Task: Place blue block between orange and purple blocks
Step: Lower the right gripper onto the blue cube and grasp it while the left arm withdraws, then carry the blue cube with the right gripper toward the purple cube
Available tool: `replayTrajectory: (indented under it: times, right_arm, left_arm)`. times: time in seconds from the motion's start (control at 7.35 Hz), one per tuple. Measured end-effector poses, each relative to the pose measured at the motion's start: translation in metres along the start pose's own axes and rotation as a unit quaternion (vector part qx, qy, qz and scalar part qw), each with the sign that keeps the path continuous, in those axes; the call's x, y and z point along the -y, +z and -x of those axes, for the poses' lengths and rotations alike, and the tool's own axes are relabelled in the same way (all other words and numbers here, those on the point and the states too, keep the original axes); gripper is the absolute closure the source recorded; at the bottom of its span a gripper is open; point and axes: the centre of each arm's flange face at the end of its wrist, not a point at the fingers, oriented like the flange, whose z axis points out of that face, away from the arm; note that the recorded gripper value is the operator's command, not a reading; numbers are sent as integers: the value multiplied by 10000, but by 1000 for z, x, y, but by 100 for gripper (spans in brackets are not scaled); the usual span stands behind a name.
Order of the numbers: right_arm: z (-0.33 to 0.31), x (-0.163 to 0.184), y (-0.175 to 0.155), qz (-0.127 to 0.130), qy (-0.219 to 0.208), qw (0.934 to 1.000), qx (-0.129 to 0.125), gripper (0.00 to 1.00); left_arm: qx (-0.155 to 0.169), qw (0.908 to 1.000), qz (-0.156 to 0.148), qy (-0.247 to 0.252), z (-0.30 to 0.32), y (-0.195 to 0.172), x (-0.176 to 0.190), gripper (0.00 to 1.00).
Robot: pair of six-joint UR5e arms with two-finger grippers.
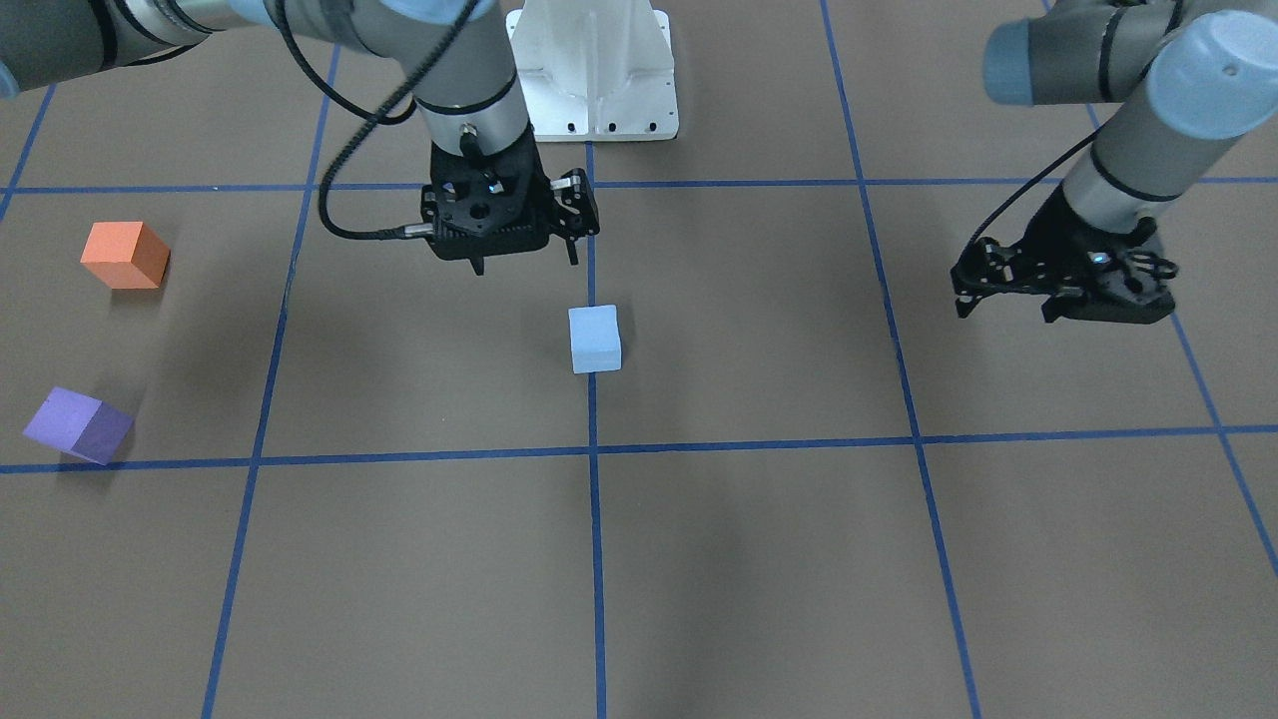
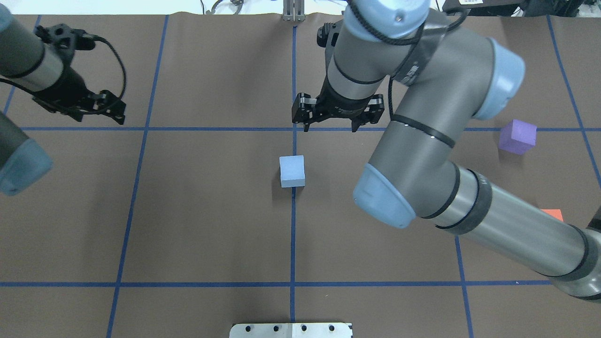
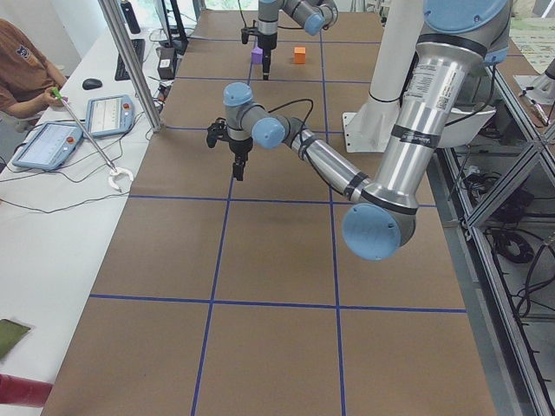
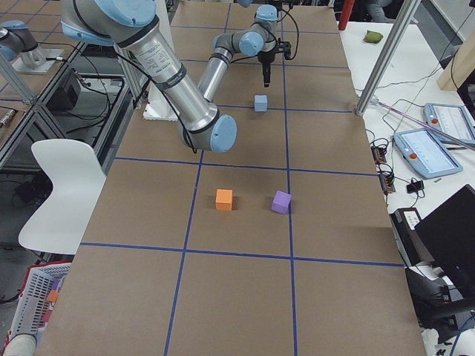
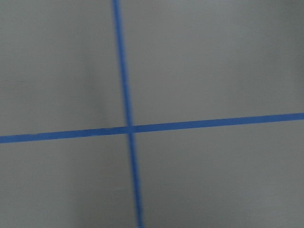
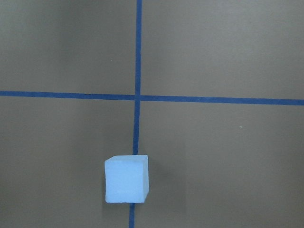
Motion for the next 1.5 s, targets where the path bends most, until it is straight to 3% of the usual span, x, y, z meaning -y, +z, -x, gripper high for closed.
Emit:
replayTrajectory:
  times: [0.41, 0.95, 1.09, 1.22, 1.5]
  right_arm:
    - [41, 3, 88, -3, -151, 9998, -91, 1]
    - [40, -16, 145, 162, -266, 9988, -387, 2]
    - [41, -24, 153, 218, -281, 9985, -428, 34]
    - [42, -30, 161, 263, -286, 9982, -467, 99]
    - [44, -34, 163, 254, -278, 9982, -470, 100]
  left_arm:
    - [495, 9984, -53, 273, 151, -18, -18, 0]
    - [669, 9975, 160, 161, 234, 18, -22, 0]
    - [705, 9971, 199, 224, 252, 20, -23, 0]
    - [739, 9965, 240, 322, 271, 19, -25, 0]
    - [773, 9956, 354, 384, 299, 25, -28, 0]
